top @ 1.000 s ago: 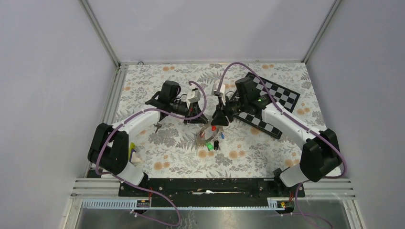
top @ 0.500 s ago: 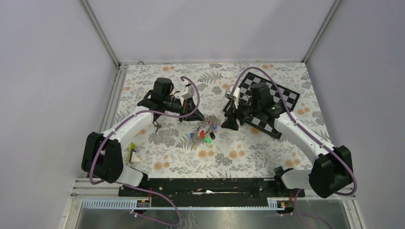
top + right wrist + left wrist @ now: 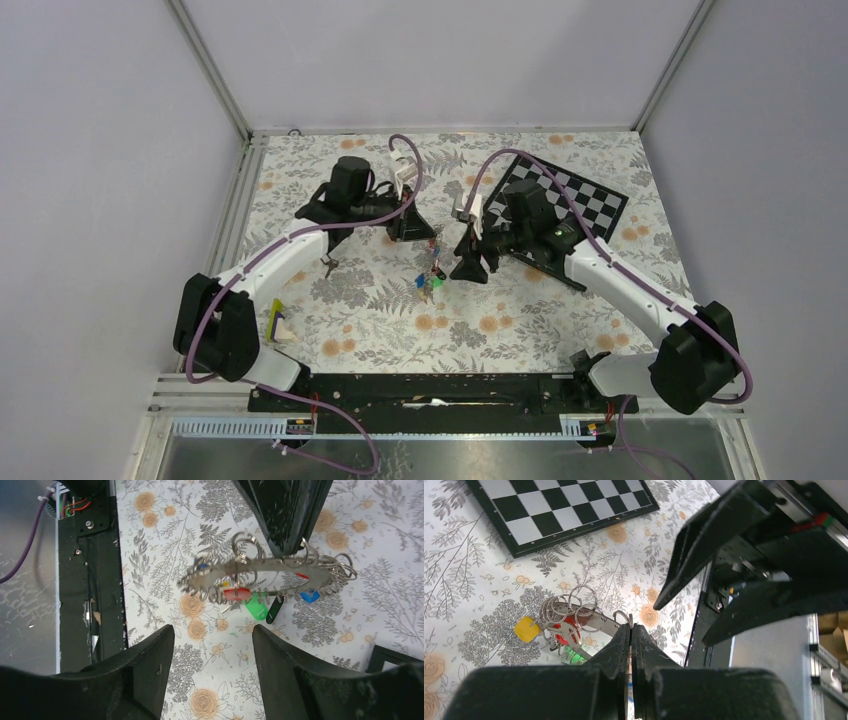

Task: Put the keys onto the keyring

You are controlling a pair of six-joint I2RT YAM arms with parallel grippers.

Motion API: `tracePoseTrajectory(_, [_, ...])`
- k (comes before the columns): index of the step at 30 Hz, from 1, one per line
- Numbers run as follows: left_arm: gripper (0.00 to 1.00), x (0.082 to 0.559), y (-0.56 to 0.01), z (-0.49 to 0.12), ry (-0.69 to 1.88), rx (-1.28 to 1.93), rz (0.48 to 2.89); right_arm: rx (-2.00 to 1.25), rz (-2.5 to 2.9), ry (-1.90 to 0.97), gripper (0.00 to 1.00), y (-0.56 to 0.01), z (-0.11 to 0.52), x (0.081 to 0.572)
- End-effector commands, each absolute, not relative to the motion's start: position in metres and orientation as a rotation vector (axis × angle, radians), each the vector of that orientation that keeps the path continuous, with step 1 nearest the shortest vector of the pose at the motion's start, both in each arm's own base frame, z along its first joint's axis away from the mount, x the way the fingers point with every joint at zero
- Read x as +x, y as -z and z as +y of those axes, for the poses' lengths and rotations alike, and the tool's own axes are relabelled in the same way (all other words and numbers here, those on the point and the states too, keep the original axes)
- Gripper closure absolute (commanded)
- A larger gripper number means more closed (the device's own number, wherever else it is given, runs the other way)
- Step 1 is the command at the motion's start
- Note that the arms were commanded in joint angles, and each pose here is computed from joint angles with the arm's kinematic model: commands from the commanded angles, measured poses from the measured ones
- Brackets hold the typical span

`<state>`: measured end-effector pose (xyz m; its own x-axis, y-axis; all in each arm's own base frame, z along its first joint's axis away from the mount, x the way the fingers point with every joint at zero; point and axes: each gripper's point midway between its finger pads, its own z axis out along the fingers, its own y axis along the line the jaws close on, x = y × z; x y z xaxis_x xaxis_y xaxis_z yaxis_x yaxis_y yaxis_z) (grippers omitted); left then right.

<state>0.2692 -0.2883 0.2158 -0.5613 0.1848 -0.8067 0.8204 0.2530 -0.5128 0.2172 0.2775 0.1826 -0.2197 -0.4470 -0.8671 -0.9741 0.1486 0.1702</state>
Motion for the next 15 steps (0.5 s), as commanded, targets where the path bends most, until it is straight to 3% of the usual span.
tracePoseTrajectory(1, [1.0, 0.294, -0.236, -0.3, 1.219, 0.705, 2.004, -1.35, 1.716, -0.932, 0.35, -0.202, 0.283, 0.236])
tracePoseTrajectory(15, [1.0, 0.32, -0.227, -0.302, 1.104, 0.396, 2.185, -1.344, 1.768, -0.906, 0.4, -0.199, 0.285, 0.242])
